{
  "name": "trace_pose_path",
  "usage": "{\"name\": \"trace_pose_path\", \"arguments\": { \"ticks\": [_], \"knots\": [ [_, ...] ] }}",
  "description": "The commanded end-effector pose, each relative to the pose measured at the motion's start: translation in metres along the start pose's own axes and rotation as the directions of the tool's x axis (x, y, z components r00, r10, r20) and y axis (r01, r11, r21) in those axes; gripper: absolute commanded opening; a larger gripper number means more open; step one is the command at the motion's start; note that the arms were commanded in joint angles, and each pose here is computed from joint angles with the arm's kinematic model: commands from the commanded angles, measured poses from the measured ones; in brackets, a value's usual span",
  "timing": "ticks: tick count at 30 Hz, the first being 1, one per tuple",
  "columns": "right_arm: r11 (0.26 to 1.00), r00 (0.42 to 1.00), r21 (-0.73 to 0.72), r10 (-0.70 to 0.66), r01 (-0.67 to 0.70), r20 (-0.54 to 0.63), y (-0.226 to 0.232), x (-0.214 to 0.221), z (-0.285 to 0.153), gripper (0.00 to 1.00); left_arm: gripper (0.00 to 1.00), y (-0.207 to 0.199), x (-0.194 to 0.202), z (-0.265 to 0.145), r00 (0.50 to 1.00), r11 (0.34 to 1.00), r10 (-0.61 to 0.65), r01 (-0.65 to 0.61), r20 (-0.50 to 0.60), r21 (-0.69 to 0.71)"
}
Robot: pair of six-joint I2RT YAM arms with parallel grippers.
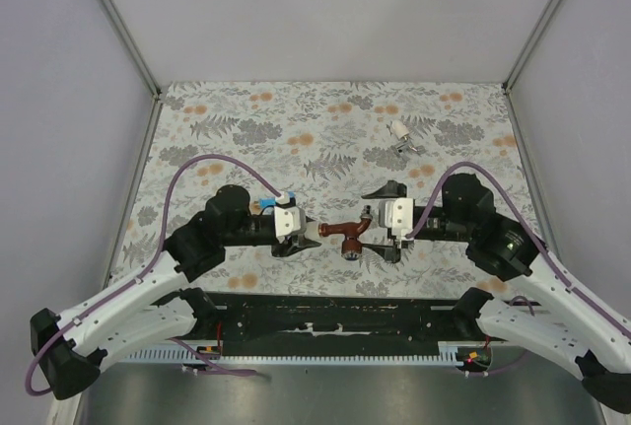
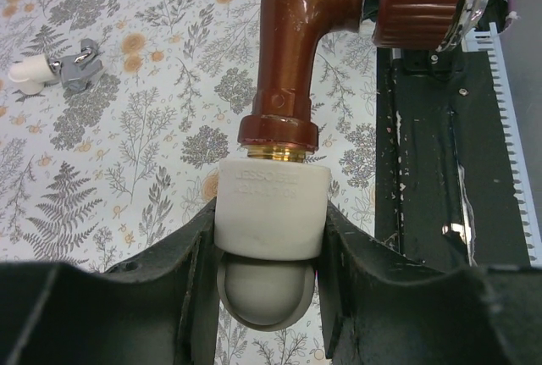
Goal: Install the water faucets
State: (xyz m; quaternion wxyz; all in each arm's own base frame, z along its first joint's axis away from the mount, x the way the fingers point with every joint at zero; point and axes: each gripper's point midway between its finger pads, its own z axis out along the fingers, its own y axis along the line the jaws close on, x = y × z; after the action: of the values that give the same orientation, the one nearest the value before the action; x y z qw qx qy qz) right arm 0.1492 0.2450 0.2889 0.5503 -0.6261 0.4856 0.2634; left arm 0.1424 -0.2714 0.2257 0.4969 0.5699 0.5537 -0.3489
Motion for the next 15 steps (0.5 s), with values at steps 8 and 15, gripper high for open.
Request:
{"name": "trace_pose_path", "arguments": {
  "ticks": [8,15],
  "knots": [
    [0.999,0.999,-0.005,0.031,-0.031,-0.006,-0.007,-0.016,0.021,0.79,0.02,0.003,-0.03,-0.002,0.997,1.0,0.015,-0.016,0.072,0.009],
    [0.932,0.935,-0.075,0.353,-0.355,-0.037,0.003,-0.017,0.047,0.26,0.02,0.025,-0.023,-0.014,0.993,0.984,0.108,-0.1,0.051,-0.145]
  ]
}}
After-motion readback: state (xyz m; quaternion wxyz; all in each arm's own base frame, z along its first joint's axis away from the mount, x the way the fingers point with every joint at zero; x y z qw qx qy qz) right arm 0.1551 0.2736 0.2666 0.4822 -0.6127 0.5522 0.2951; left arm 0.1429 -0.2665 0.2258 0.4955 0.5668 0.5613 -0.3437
